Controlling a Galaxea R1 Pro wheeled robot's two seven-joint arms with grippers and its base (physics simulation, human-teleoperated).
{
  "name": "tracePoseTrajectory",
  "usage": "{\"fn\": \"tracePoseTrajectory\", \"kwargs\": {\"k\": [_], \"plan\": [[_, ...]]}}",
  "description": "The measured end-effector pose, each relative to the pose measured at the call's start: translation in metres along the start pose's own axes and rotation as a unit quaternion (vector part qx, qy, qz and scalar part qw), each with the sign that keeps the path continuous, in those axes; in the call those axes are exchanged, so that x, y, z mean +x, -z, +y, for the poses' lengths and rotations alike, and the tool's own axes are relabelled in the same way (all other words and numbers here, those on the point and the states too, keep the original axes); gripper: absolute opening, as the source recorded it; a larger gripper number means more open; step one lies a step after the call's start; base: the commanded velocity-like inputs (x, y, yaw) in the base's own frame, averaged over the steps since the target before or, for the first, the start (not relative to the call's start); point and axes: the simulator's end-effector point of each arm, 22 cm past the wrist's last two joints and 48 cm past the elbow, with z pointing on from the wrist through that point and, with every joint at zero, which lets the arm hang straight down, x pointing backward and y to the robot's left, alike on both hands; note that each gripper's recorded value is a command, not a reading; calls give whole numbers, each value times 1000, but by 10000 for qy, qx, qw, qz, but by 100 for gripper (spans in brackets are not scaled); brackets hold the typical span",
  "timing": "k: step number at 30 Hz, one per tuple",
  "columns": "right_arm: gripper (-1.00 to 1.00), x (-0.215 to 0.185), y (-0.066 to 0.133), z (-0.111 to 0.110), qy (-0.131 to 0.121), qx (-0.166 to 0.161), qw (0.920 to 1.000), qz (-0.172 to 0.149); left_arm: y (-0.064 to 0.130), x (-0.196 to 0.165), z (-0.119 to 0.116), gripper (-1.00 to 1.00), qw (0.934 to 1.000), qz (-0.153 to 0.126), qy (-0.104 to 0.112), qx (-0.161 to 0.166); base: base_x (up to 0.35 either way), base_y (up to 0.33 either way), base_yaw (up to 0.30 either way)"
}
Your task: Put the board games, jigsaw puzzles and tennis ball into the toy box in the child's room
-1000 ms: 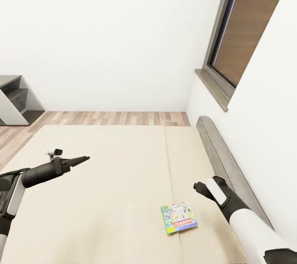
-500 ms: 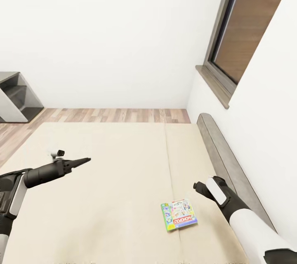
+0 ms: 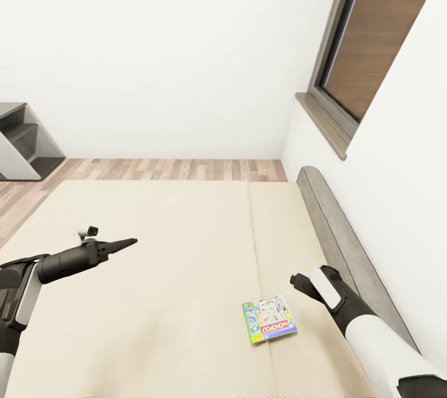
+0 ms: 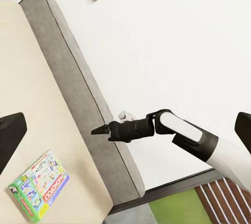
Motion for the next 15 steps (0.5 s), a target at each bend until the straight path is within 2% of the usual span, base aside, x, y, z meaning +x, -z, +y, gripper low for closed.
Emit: {"fn": "tracePoseTrajectory", "kwargs": {"k": [15], "plan": [[100, 9, -11, -4, 10, 52, 9999, 109, -2, 7, 11, 100, 9999, 38, 113, -38, 0, 0, 0]]}}
